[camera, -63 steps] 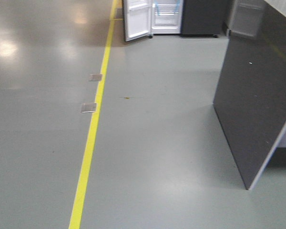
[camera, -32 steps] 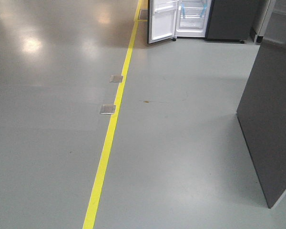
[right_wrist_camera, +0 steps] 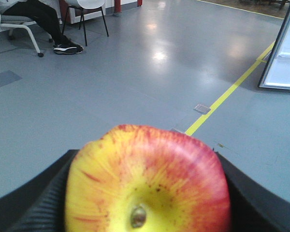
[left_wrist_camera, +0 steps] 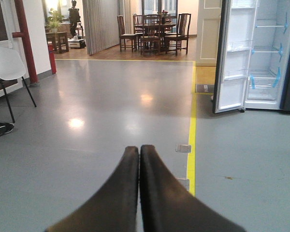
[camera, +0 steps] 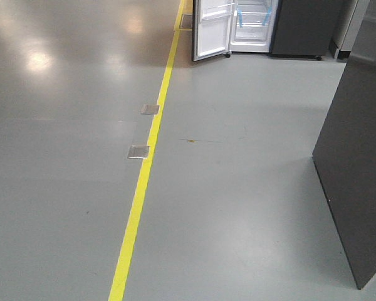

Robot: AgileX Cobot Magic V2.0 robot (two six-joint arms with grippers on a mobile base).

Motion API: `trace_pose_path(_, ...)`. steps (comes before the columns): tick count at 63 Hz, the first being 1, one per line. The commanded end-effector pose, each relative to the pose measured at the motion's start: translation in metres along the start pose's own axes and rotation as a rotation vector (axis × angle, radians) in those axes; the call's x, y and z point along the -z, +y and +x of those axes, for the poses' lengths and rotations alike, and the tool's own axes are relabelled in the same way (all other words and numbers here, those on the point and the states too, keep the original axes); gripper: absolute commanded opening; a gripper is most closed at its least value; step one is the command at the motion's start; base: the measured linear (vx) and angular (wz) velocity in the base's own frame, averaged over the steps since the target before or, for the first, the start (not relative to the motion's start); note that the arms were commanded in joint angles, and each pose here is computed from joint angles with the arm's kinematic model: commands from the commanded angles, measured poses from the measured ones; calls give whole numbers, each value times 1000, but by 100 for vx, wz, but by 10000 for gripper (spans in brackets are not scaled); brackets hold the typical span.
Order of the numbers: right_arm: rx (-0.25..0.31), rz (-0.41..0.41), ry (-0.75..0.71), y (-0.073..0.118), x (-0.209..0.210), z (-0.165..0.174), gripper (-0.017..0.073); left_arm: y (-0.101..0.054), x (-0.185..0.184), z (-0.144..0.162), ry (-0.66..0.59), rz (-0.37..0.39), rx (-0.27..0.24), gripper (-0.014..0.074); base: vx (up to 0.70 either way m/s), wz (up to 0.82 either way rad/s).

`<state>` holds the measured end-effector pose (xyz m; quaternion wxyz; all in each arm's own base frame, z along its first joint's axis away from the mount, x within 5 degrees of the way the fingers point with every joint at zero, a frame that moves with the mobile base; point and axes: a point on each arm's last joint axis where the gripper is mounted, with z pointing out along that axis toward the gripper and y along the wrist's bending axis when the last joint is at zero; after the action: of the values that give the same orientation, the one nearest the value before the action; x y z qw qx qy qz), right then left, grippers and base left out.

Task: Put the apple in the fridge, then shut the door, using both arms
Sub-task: 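Drive toward the open refrigerator carrying the apple in the right gripper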

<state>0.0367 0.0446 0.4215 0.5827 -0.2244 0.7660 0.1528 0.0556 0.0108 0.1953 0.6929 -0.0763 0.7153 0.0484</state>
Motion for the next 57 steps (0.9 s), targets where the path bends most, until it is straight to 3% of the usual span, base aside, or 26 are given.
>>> trace_pose_path(1, -7, 19, -93, -1, 3, -13, 3, -2, 0, 2, -58, 20, 9, -8, 17, -8)
trace_pose_path(57, -7, 19, -93, -1, 3, -13, 3, -2, 0, 2, -58, 20, 9, -8, 17, -6)
